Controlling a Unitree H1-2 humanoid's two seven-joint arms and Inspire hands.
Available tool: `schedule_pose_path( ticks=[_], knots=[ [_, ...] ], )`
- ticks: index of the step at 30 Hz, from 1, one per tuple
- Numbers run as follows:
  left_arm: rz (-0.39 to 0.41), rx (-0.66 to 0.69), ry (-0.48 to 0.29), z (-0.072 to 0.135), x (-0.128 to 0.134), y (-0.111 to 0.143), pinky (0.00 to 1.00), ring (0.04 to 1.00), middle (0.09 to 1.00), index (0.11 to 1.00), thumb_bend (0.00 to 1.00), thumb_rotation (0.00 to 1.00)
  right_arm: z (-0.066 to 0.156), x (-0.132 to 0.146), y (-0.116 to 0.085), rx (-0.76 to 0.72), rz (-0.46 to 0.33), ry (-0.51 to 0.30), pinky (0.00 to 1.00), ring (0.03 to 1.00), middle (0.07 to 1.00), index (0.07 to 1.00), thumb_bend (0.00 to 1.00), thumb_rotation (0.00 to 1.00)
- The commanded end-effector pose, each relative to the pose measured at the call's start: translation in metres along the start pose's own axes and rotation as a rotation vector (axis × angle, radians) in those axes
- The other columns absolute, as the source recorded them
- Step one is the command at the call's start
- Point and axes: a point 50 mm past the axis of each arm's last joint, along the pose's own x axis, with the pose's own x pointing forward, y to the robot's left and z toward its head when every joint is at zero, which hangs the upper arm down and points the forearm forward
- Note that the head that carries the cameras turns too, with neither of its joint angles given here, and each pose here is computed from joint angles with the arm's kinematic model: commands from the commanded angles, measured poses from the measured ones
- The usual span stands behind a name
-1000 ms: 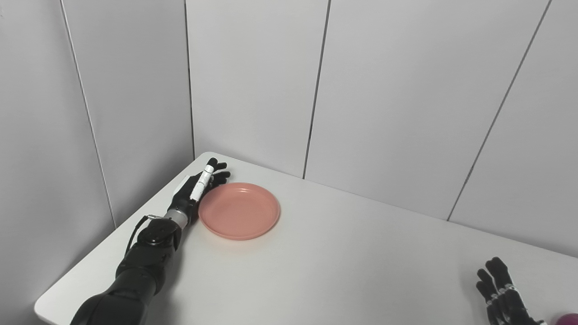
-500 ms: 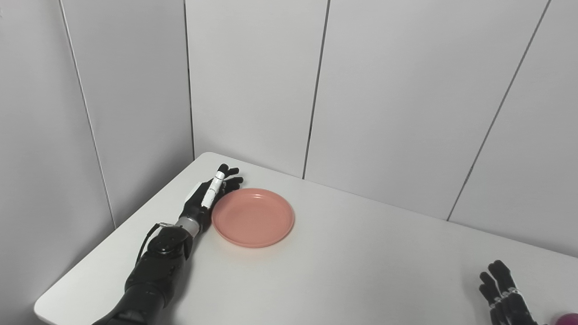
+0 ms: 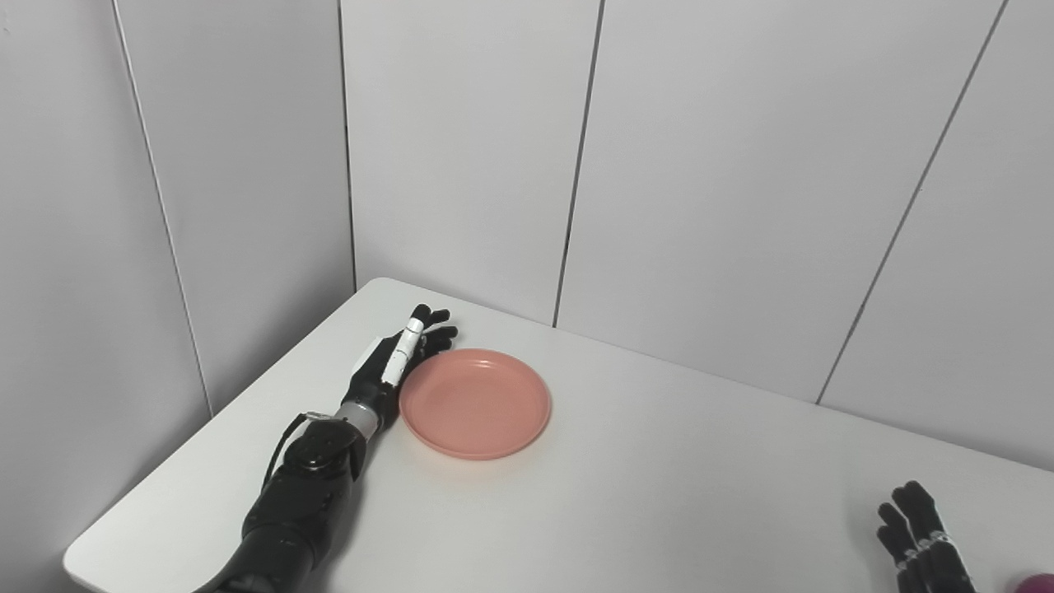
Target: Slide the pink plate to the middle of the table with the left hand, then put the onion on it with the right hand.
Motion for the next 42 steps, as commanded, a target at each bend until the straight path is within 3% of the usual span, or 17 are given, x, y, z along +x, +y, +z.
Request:
schedule_pose_path(
  ticks=[1, 19, 29, 42],
  knots=[
    [-0.079, -0.003, -0.039, 0.011, 0.011, -0.03, 0.91, 0.876, 0.837, 0.838, 0.76, 1.0, -0.022, -0.025, 0.009, 0.045, -0.027, 0.105, 0.98, 0.966, 0.969, 0.973, 0.8, 0.89],
    [-0.17, -0.044, -0.042, 0.012, 0.01, -0.075, 0.93, 0.889, 0.845, 0.847, 0.76, 1.0, -0.013, -0.017, 0.031, 0.084, -0.047, 0.083, 0.98, 0.959, 0.961, 0.958, 0.79, 0.85],
    [-0.203, -0.077, -0.03, 0.01, 0.003, -0.096, 0.91, 0.88, 0.842, 0.84, 0.74, 1.0, 0.006, -0.009, 0.056, 0.071, -0.083, 0.069, 0.96, 0.949, 0.936, 0.933, 0.72, 0.83],
    [-0.272, -0.141, -0.009, 0.006, -0.003, -0.12, 0.92, 0.884, 0.848, 0.848, 0.73, 1.0, 0.02, 0.007, 0.09, 0.055, -0.062, 0.056, 1.0, 0.998, 0.99, 0.978, 0.66, 0.89]
  ],
)
